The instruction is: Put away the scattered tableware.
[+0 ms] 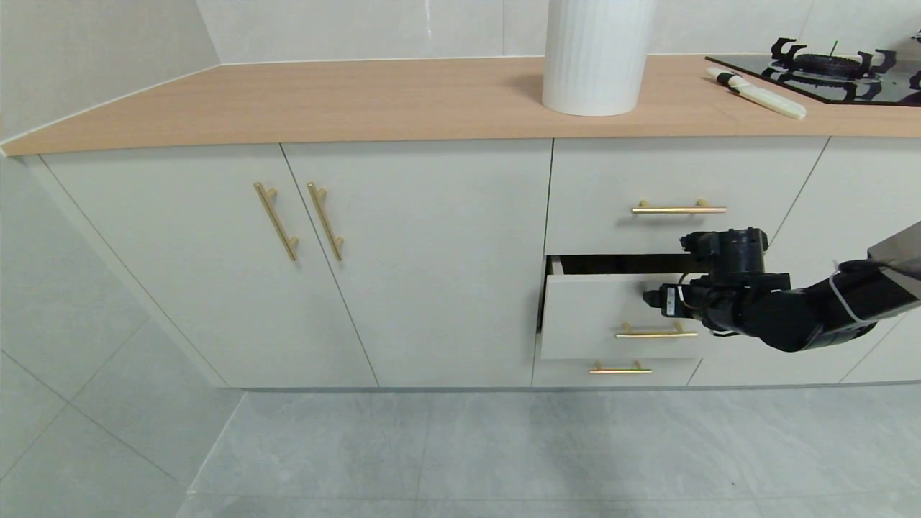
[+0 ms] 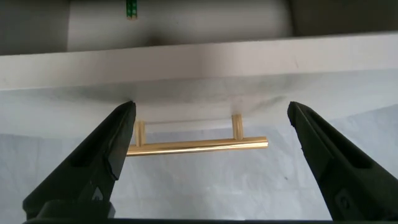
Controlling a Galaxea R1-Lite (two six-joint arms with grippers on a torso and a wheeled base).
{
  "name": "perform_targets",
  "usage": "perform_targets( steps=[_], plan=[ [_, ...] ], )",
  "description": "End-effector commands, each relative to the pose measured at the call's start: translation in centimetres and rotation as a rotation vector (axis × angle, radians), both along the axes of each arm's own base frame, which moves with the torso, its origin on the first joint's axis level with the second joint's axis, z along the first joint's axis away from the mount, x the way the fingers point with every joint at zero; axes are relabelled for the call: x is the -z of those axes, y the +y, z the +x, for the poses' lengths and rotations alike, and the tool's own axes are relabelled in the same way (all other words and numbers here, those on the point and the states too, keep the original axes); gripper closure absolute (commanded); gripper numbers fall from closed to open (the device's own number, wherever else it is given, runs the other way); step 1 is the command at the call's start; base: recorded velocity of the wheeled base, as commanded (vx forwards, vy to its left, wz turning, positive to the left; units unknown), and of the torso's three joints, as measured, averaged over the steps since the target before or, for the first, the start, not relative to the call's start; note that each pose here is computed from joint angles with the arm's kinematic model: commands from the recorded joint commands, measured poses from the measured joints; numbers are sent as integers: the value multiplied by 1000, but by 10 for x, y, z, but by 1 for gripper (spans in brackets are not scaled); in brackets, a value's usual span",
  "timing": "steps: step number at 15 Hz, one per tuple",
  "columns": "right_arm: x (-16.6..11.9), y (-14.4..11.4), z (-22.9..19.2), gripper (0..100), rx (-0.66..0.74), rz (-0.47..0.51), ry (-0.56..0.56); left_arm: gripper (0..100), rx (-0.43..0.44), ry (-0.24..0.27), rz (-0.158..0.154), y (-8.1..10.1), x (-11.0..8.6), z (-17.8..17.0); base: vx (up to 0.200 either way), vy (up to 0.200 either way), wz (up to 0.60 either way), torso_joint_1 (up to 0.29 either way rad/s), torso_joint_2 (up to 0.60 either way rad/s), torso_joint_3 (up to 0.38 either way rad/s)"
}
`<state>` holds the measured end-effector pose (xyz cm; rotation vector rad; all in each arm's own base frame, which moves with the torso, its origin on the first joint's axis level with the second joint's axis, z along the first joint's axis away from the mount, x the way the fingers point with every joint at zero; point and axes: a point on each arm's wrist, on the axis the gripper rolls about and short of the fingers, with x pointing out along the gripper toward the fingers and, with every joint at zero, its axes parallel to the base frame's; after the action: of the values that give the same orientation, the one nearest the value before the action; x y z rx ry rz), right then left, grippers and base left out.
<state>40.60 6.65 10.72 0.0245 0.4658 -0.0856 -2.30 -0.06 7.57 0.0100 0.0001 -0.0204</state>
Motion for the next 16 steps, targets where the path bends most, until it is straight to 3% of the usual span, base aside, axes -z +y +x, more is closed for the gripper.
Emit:
perform_targets(
  steps=[1,6,16],
  plan=[
    [10,-1,6,0,17,11,6,0,0,0,-1,0,0,0,0,0,0,0,0,0],
    [14,-3,19,0,40,50,-100,0,0,0,-1,0,0,0,0,0,0,0,0,0],
    [16,3,47,0,158,162,-192,0,0,1,1,0,0,0,0,0,0,0,0,0]
  ],
)
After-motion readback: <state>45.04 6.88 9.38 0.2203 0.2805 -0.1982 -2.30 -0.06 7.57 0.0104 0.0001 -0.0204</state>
